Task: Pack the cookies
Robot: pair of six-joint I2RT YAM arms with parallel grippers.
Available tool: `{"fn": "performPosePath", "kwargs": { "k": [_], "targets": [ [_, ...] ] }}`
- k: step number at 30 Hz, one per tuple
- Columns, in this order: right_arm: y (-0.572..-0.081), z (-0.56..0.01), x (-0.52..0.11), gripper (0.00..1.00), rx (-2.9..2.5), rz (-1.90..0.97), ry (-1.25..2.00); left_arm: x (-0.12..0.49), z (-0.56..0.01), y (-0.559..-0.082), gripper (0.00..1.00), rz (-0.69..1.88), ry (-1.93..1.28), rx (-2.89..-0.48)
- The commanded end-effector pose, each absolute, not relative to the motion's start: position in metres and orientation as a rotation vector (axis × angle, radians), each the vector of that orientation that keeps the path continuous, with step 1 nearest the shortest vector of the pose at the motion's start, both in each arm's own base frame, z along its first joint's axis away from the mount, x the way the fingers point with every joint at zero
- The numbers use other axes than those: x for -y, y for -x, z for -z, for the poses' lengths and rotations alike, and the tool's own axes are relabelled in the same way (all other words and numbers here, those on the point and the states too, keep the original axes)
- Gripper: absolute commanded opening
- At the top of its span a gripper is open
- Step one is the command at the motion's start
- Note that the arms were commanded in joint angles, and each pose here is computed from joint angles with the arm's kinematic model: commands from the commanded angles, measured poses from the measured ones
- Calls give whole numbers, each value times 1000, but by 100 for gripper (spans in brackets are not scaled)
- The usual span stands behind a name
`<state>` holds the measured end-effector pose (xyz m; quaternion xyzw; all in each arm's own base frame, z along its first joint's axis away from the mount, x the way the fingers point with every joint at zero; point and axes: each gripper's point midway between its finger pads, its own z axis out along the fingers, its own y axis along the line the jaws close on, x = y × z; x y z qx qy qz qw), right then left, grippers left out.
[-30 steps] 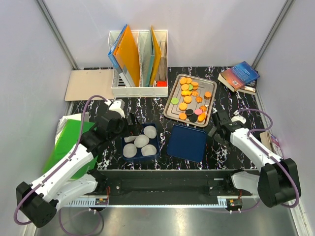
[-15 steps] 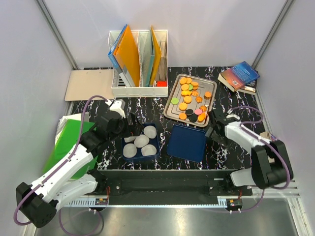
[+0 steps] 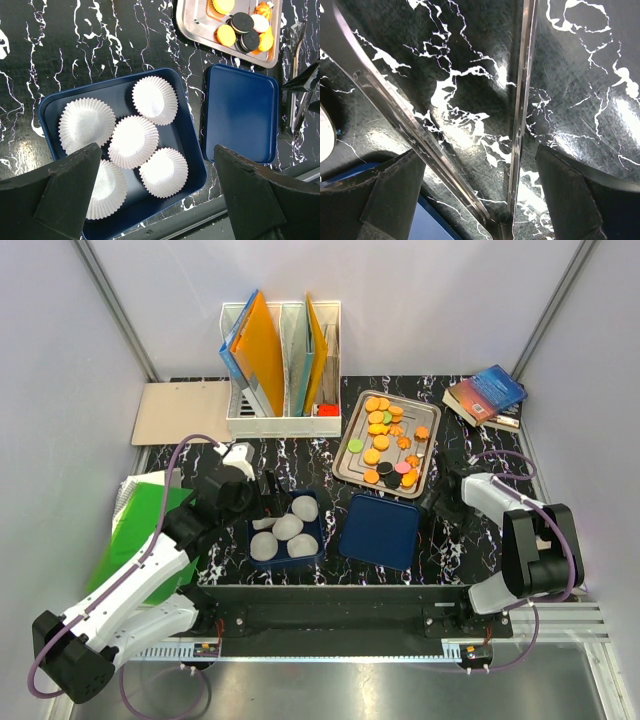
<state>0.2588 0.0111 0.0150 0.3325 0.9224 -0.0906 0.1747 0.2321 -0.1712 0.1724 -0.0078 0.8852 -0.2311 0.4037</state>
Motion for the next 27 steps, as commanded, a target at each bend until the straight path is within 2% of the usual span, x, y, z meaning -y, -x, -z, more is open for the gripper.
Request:
{"fn": "performPosePath", "kwargs": {
  "k": [1, 3, 6, 7, 8, 9, 10, 13, 22, 23, 27],
  "targets": [
    [-258, -10, -7, 95, -2651, 267, -939, 175, -187, -236, 99, 611, 21, -2189],
    [-257, -11, -6, 92, -2645, 276, -953, 174, -187, -236, 99, 608, 21, -2187],
    [-256, -12, -7, 59, -2635, 253, -959, 173, -187, -235, 99, 607, 22, -2185],
    [-256, -13, -8, 52, -2633, 245, -952, 173, -186, -235, 99, 606, 22, -2186],
    [-258, -12, -11, 52, -2638, 213, -942, 173, -187, -235, 99, 606, 22, -2186],
    [-258, -11, -13, 55, -2649, 203, -926, 173, -186, -235, 99, 607, 21, -2188],
    [-258, -9, -15, 64, -2665, 194, -916, 173, -186, -235, 99, 607, 22, -2190],
    [-258, -3, -20, 72, -2708, 164, -892, 174, -186, -235, 99, 610, 23, -2189],
    [-255, 5, -27, 73, -2755, 89, -901, 172, -186, -234, 99, 609, 34, -2190],
    [-253, 6, -26, 72, -2757, 92, -908, 172, -186, -234, 99, 610, 36, -2190],
    [-254, -3, -22, 50, -2699, 91, -943, 172, -183, -233, 99, 609, 40, -2197]
  ]
}}
